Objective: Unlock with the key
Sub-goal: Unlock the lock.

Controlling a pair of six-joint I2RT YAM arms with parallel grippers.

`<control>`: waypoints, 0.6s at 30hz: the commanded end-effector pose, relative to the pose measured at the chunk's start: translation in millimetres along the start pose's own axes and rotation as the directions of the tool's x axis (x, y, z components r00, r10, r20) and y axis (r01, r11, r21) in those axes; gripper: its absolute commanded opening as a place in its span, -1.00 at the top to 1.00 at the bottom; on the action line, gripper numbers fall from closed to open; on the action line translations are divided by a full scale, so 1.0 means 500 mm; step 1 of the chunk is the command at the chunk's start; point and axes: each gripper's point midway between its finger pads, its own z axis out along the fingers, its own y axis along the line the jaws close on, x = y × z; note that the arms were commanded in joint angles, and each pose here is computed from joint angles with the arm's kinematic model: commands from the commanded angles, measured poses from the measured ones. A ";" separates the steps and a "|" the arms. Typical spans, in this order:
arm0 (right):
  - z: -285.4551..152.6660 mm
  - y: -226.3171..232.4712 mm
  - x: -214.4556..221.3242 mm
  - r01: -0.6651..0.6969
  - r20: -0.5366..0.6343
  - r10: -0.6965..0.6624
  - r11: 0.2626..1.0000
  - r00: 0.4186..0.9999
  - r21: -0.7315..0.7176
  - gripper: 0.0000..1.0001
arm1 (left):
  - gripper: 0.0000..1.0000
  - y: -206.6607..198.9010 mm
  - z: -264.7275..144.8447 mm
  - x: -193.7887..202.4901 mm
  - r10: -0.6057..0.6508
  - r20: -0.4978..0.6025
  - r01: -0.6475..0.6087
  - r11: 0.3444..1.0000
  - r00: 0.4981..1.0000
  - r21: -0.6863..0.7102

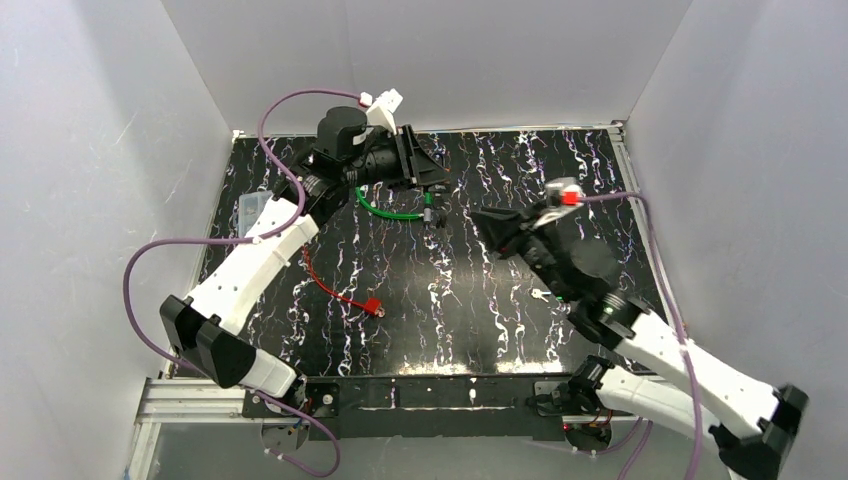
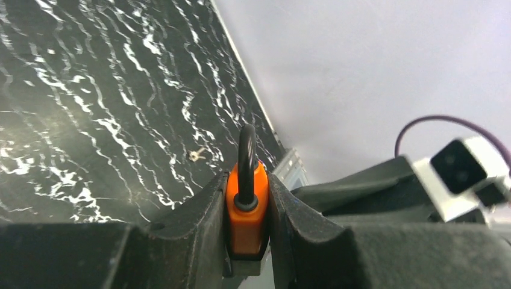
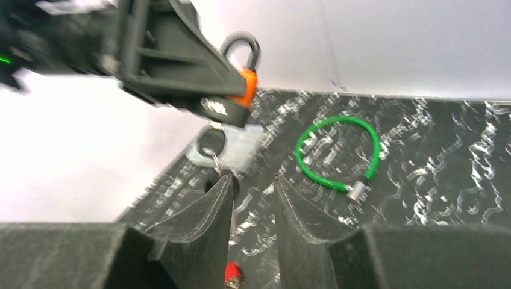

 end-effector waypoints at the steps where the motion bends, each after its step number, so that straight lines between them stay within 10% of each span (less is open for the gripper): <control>1: -0.072 0.086 -0.062 -0.146 -0.011 0.149 0.949 0.989 -0.279 0.22 | 1.00 -0.151 -0.068 -0.014 0.144 0.068 -0.159 0.924 0.987 0.349; 18: -0.088 0.156 -0.111 -0.310 -0.133 0.285 0.778 0.949 -0.546 0.05 | 1.00 -0.272 -0.139 -0.013 0.216 0.090 -0.228 0.795 0.972 0.562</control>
